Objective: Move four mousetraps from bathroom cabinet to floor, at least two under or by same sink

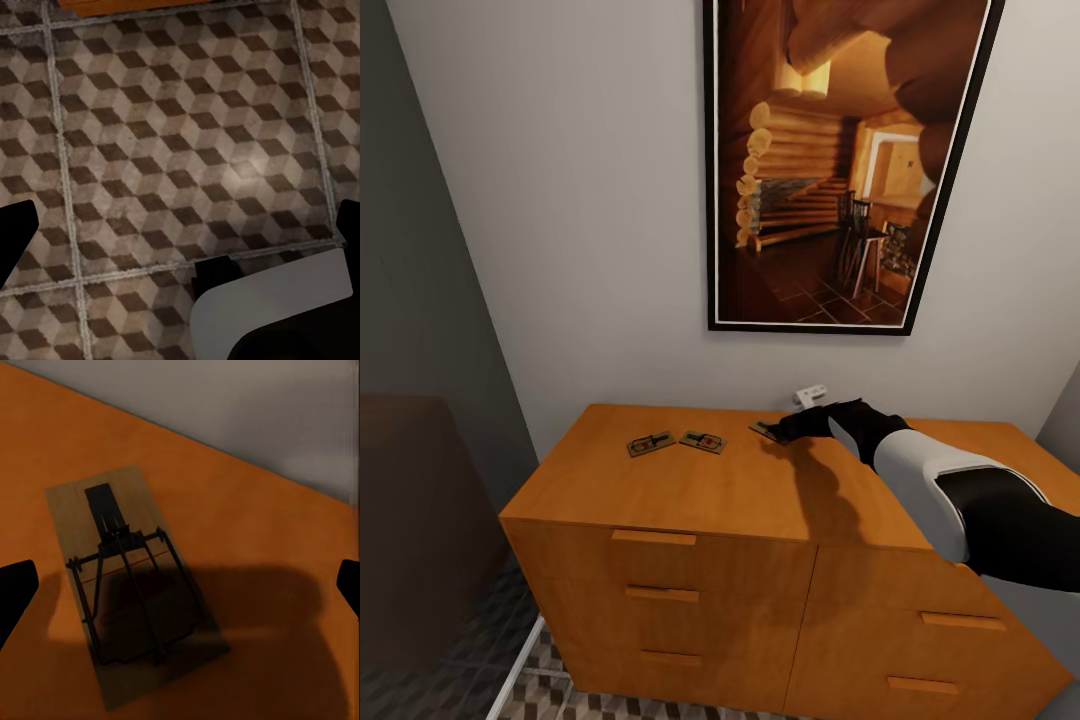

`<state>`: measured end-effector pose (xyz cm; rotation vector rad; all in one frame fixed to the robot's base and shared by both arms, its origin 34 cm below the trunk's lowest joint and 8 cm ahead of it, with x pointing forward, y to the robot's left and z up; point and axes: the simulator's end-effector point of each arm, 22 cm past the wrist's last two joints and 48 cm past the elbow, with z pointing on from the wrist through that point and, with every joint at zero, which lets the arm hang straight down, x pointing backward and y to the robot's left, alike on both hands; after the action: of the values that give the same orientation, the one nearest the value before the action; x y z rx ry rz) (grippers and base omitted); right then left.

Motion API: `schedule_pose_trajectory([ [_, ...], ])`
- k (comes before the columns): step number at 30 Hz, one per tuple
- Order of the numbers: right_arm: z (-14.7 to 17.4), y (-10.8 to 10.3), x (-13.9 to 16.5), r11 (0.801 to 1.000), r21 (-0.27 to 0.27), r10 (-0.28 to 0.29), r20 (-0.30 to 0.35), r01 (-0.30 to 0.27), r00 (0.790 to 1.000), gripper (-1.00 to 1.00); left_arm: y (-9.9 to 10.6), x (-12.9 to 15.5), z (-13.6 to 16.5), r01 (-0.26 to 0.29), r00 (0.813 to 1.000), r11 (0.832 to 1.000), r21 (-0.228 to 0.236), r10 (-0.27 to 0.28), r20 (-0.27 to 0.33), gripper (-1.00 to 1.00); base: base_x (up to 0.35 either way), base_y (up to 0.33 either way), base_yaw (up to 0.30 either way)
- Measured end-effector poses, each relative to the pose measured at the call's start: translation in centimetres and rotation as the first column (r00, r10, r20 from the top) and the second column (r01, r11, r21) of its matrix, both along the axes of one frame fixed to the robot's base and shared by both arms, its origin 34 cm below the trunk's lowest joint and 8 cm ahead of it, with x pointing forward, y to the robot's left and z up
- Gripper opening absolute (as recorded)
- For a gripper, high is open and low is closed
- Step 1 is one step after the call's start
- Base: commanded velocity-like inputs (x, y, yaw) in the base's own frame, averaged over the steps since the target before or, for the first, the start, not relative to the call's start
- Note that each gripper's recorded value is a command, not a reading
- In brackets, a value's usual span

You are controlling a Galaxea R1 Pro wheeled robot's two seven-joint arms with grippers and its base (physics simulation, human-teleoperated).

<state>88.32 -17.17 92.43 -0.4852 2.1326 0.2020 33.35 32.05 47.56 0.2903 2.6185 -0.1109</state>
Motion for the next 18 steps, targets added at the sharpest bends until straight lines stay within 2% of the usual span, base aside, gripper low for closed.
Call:
schedule_pose_trajectory([
  [18,-0.15,-0.08,0.06,1.000,-0.008,-0.012,0.002,0.012,1.000,1.00,0.00,0.01,0.00,0.000,1.000,1.000,0.000,0.000,0.000,1.00,0.000,0.000,0.000],
])
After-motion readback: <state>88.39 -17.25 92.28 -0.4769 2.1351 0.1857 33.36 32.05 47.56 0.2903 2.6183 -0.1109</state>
